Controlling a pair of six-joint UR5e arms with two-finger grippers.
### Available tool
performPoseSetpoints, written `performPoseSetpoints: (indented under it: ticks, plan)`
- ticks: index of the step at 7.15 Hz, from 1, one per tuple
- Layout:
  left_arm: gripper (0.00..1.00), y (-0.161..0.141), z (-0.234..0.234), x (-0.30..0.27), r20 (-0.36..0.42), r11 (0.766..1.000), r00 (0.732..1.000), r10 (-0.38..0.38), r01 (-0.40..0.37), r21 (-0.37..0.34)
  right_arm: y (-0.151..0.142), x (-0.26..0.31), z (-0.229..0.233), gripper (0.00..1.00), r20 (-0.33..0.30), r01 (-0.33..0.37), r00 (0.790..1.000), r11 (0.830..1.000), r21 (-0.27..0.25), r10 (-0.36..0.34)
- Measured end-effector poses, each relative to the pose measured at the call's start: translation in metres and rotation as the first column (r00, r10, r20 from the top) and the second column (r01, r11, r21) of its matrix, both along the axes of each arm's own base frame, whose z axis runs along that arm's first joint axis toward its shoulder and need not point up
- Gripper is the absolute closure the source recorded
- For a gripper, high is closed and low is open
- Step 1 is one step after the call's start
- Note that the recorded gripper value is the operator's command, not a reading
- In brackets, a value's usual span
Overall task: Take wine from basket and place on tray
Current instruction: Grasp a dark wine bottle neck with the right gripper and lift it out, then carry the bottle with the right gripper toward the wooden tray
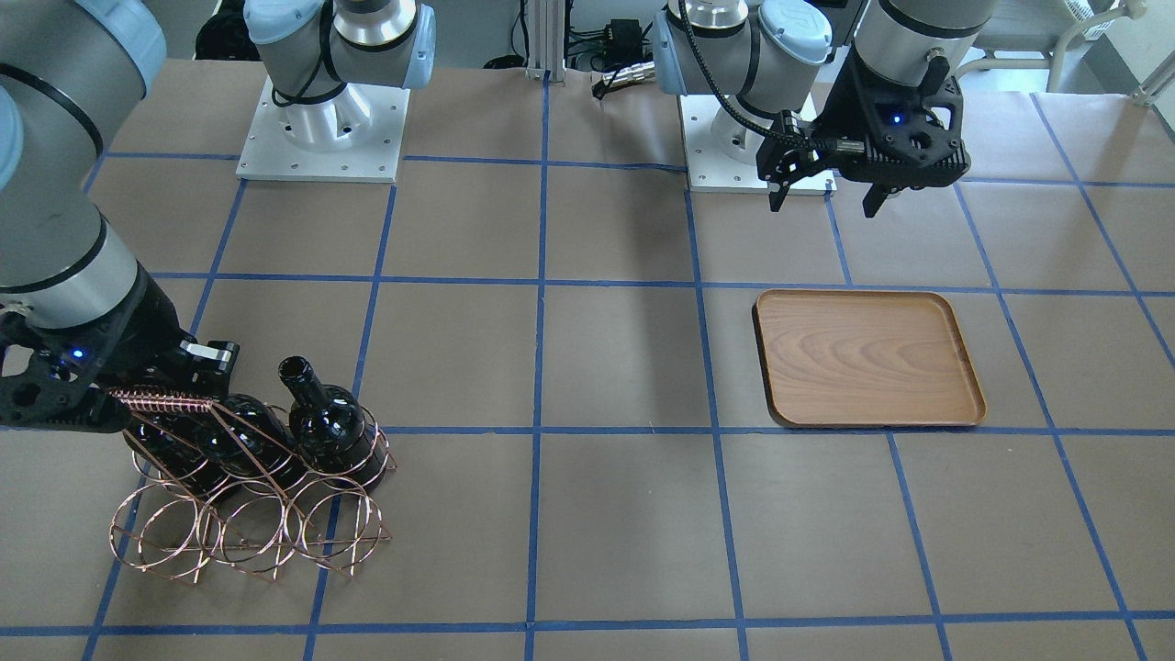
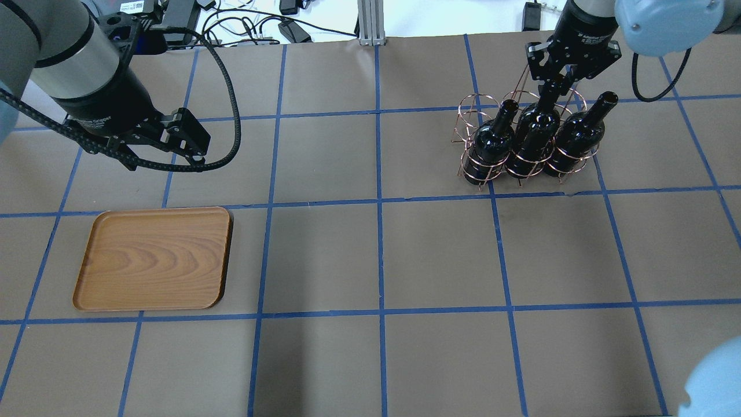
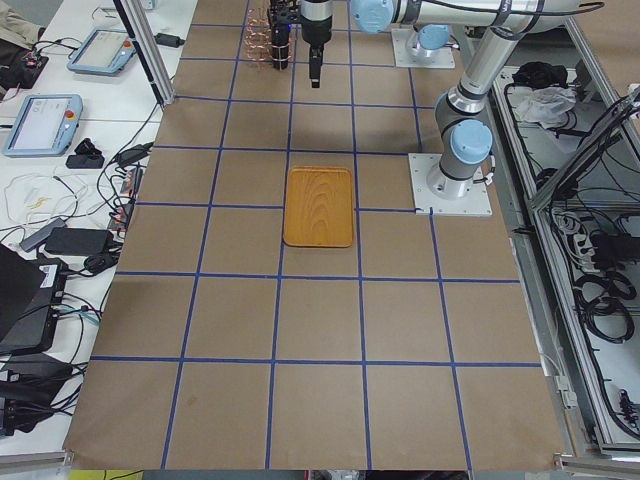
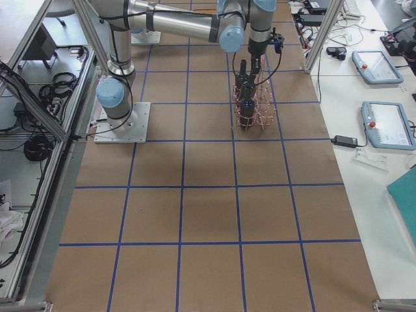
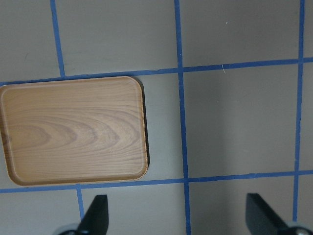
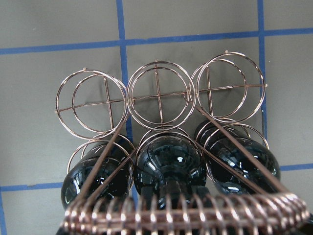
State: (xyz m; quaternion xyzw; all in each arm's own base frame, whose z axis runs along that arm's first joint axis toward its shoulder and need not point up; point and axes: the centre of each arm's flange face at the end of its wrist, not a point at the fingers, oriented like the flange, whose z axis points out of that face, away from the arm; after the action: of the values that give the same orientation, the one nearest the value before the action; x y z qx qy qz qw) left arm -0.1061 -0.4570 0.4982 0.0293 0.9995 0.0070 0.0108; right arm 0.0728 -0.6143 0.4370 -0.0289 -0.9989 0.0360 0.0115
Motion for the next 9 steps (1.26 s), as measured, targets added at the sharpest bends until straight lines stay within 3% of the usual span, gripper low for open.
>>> performPoseSetpoints:
  ticks: [5,7,9]
  plan:
    - [0.00,-0.003,0.002,0.001,-0.003,1.000,1.000,0.004,-0.005,-0.014,0.082,0.005,0.154,0.68,-0.013,0.009,1.000,0.999,-0.031,-0.009]
    - [0.00,-0.006,0.004,0.014,-0.002,0.999,1.000,0.031,-0.031,-0.022,0.131,0.011,0.191,0.71,-0.013,0.007,1.000,1.000,-0.003,-0.007]
    - [0.00,-0.009,0.006,0.034,-0.003,0.997,0.997,0.074,-0.074,-0.025,0.170,0.019,0.201,0.74,-0.002,0.005,1.000,0.998,0.064,-0.005]
